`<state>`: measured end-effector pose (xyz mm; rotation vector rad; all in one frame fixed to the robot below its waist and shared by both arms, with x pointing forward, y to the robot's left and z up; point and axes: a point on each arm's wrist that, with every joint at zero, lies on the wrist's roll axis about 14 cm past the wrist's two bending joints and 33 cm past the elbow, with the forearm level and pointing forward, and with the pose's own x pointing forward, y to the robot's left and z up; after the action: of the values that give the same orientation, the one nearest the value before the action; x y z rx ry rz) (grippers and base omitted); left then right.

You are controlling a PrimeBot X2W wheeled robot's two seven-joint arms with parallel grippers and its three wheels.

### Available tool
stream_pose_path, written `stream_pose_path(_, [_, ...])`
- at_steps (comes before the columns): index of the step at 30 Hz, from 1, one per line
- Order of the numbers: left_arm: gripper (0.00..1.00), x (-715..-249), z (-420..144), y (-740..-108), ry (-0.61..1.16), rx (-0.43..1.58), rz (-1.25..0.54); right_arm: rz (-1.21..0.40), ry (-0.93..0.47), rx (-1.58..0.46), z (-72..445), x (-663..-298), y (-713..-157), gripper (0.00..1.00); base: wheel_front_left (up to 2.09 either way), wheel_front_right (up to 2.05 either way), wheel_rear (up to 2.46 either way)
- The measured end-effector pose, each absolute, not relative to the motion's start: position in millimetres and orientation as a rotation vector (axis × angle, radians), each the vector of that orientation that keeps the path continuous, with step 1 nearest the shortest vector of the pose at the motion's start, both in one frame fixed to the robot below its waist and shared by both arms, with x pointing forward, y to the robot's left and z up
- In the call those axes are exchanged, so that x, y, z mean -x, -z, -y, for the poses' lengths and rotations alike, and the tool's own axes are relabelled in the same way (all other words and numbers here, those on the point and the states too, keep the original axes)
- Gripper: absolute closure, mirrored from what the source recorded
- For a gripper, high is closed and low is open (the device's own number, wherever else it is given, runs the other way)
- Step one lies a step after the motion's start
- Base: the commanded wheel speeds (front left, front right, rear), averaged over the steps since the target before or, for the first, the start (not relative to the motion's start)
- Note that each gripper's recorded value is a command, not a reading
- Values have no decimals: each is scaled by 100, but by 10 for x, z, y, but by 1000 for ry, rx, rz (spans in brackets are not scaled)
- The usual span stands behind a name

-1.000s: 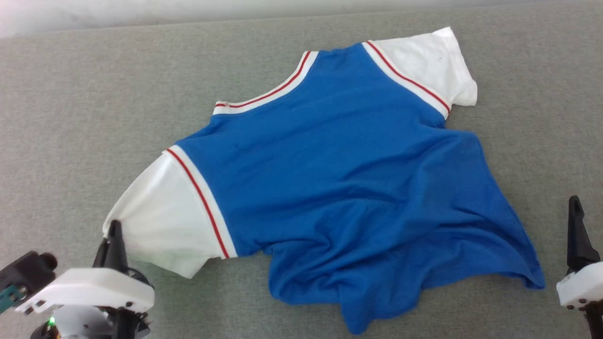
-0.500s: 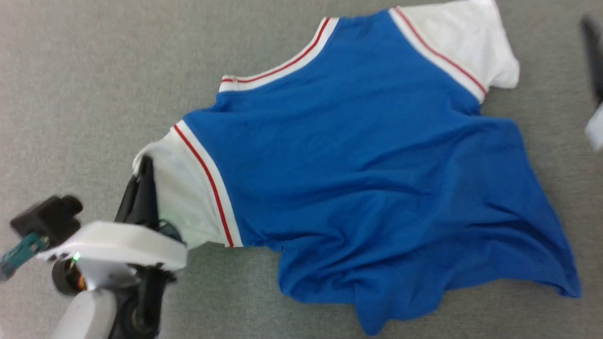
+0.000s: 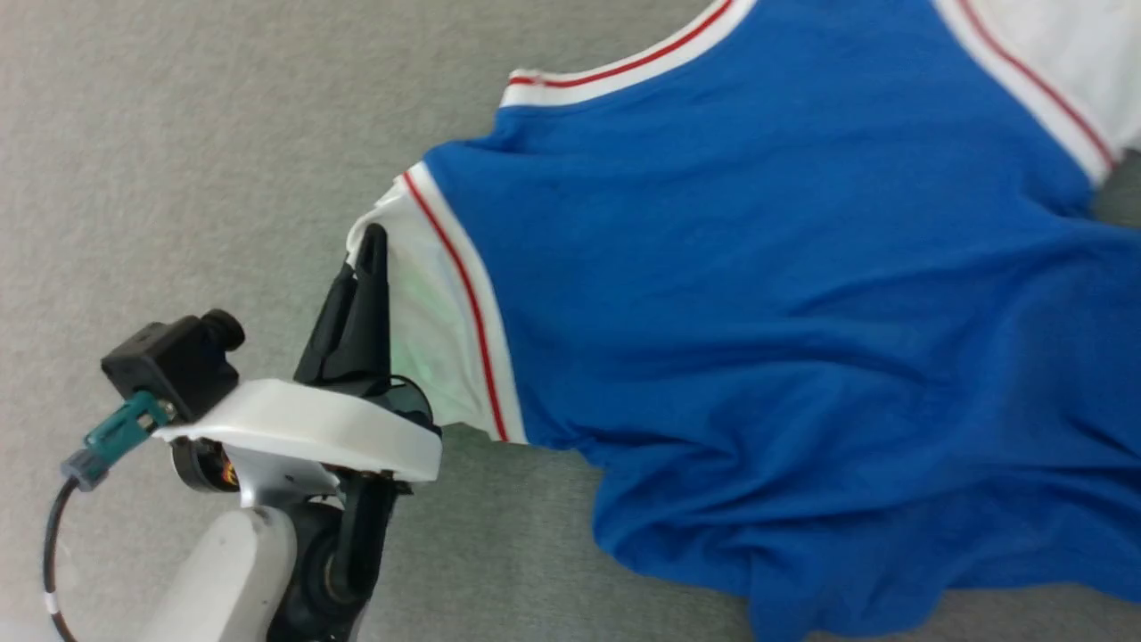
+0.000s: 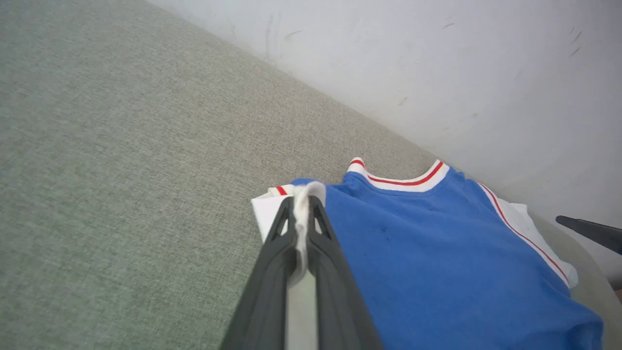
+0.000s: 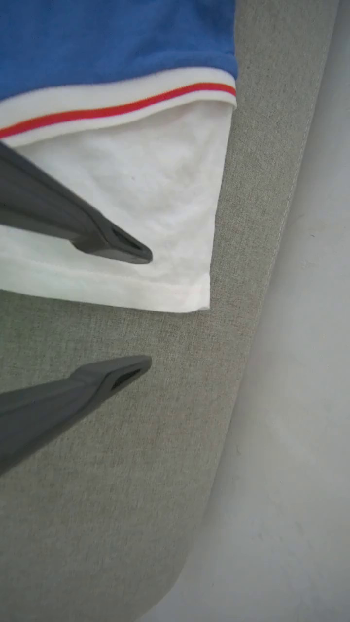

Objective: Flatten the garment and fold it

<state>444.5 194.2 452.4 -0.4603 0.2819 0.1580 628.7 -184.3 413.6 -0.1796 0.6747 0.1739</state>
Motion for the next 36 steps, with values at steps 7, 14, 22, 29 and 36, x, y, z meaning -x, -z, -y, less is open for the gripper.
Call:
stream_pose_path(7, [100,-4363,-2047,-4374,-209,447,-315,-744,-190,191,1726,-6383,-3705,0,0,0,0])
stream_pose_path(14, [100,-4320,-2085,-4271,-230,447,-340,-747,-197,173,1643,-6489,-3585,60,0,0,0])
stream_pose_path(22, [100,-4391,-2109,-4317,-244,495,-306,-739,-190,97,1579,-6459,-3643,100,0,0,0])
stream_pose_path(29, [100,-4515,-2206,-4585,-232,511,-221,-529,-209,32,1507,-6473,-4213,100,0,0,0])
stream_pose_path(36, [100,-4764,-2265,-5323,-132,365,-50,-242,-204,-28,1593,-6378,-5257,100,0,0,0])
